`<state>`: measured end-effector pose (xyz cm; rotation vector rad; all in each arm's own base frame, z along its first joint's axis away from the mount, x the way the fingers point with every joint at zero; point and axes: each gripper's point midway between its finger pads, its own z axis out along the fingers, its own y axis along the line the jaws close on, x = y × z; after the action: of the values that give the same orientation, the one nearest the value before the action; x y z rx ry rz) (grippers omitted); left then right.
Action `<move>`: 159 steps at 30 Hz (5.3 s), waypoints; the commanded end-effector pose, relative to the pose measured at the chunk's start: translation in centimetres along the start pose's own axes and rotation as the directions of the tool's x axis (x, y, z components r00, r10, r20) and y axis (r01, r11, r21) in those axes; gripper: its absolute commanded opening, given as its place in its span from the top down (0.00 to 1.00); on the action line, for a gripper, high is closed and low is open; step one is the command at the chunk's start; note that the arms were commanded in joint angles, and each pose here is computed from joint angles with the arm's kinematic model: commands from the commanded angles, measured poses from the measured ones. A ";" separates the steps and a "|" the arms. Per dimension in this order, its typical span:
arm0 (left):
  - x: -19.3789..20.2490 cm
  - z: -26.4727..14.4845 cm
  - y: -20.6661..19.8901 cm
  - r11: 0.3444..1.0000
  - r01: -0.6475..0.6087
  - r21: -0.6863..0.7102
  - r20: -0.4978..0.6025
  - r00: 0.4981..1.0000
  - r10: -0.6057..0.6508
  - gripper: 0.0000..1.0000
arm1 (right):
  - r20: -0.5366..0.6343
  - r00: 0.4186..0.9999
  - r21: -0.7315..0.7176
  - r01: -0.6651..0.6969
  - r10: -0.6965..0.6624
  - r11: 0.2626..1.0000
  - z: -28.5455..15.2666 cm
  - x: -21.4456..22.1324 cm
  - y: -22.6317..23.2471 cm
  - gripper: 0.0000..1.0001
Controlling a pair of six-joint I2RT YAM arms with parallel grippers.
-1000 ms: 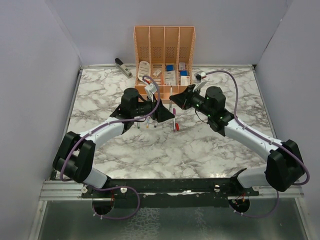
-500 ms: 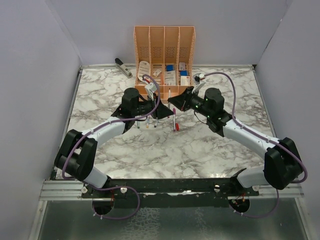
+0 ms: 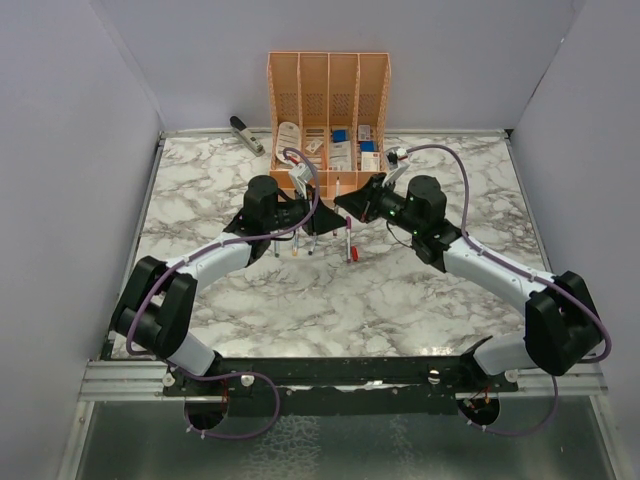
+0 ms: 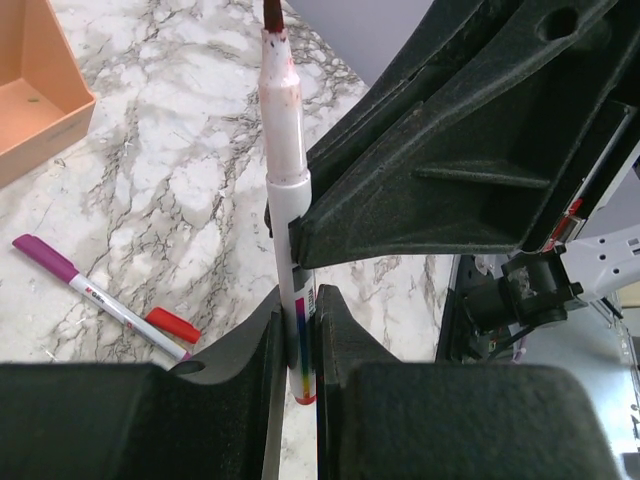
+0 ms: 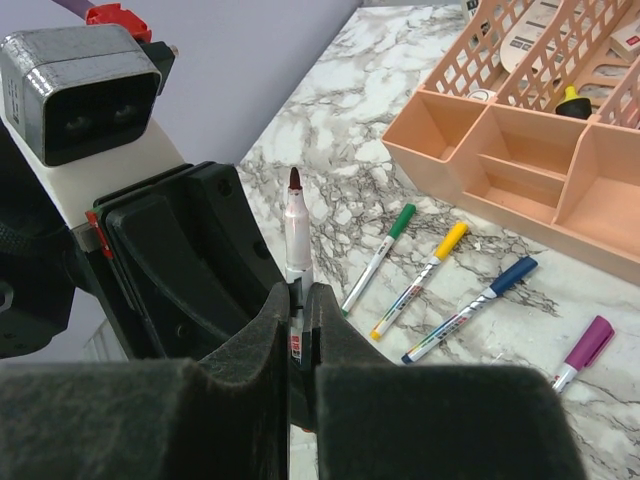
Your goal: Insert the pens into the pen caps
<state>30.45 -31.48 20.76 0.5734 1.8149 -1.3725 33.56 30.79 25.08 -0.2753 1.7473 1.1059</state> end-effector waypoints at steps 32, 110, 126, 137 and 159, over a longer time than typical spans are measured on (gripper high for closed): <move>5.4 -4.0 4.2 0.953 0.010 -0.304 -0.121 0.991 -0.049 1.00 | -0.490 0.869 0.541 0.240 0.070 0.806 -8.1 11.1 -11.4 0.79; 7.4 -3.2 5.0 0.960 0.020 -0.278 -0.237 0.968 -0.088 1.00 | -0.665 0.729 0.565 0.352 0.159 0.746 -2.6 17.9 -15.7 0.67; 7.5 -3.0 5.2 0.961 0.023 -0.274 -0.243 0.966 -0.093 1.00 | -0.689 0.686 0.605 0.367 0.233 0.707 -5.0 19.8 -16.4 0.99; 7.2 -2.8 3.8 0.983 -0.016 -0.185 -0.258 0.966 -0.033 1.00 | -0.459 0.883 0.729 0.308 0.102 0.611 -2.5 9.8 -15.4 0.99; 2.3 0.7 -4.5 0.995 -0.070 0.073 -0.125 0.989 0.079 1.00 | 0.367 0.918 0.244 0.060 -0.149 0.968 -5.6 -7.4 -0.3 0.99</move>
<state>25.86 -31.82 15.44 0.7162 2.0461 -1.3103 34.98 23.16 26.97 0.0238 1.6640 0.6568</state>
